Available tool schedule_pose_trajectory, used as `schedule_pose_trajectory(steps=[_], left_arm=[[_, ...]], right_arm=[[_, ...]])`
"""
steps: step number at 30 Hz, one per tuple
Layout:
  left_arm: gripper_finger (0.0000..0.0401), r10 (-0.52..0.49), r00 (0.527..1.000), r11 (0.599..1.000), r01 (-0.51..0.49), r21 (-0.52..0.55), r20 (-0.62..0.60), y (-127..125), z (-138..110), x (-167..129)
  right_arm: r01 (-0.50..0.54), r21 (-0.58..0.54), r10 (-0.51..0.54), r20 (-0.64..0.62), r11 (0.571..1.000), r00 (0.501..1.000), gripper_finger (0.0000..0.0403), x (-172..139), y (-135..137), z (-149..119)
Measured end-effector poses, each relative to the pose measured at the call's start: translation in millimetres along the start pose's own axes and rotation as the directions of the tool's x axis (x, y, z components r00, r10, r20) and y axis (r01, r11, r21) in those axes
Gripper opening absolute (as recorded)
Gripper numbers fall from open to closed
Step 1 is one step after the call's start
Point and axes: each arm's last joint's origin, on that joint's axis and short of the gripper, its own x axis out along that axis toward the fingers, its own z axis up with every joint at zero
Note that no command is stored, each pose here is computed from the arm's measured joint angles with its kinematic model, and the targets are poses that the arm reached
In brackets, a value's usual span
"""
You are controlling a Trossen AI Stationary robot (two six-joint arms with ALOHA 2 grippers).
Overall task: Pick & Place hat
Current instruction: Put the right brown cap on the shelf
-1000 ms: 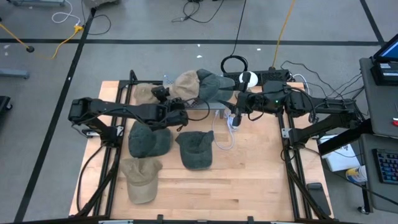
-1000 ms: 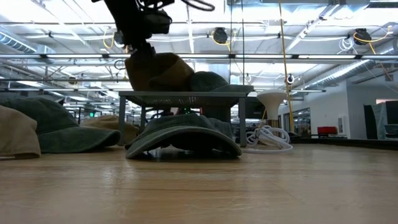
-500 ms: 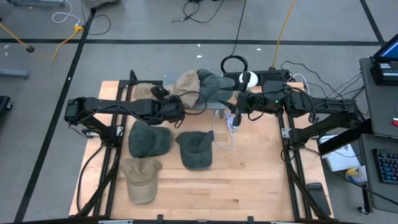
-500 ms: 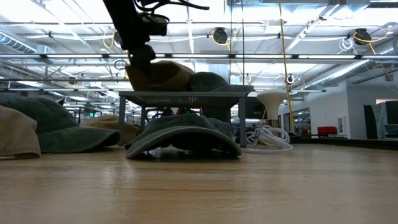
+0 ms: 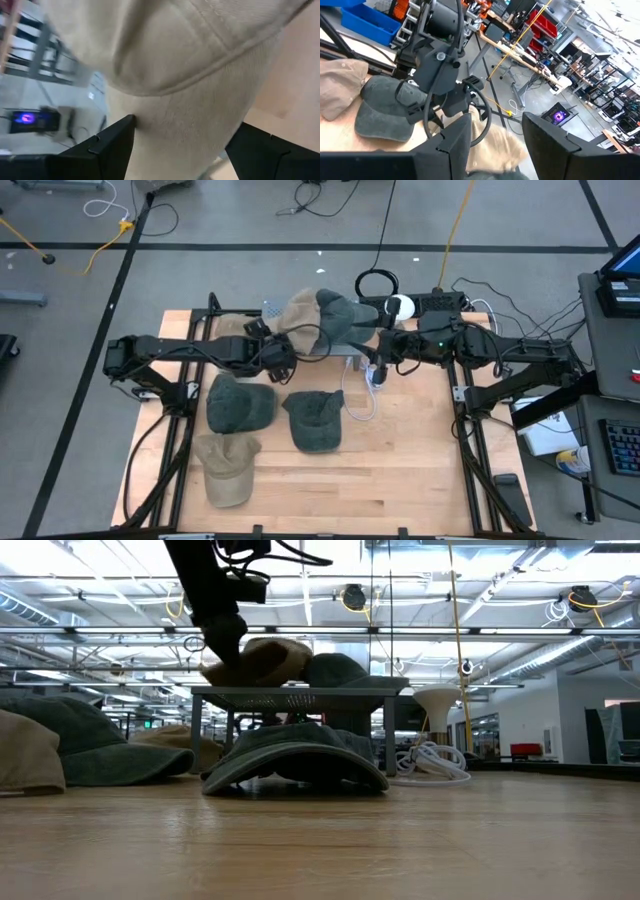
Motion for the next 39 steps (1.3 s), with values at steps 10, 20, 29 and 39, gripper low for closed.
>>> schedule_pose_trajectory(steps=[10,20,29,39], left_arm=[[0.0287,-0.061,0.998,0.998,0.060,-0.021,-0.028,6,0,7],[0.0283,-0.011,1.000,0.995,0.010,-0.102,-0.010,12,-1,2],[0.0282,-0.080,0.996,0.985,0.086,-0.147,0.047,31,-8,-24],[0.0274,-0.138,0.990,0.980,0.140,-0.144,0.028,39,-19,-36]], right_arm=[[-0.011,-0.001,0.011,-0.041,1.000,0.999,0.0171,12,4,-6],[-0.025,0.032,0.026,-0.009,0.999,1.000,0.0171,14,4,-4],[-0.027,0.032,0.027,-0.011,0.999,1.000,0.0171,14,5,-4],[-0.025,0.048,0.026,-0.009,0.999,1.000,0.0171,14,4,-4]])
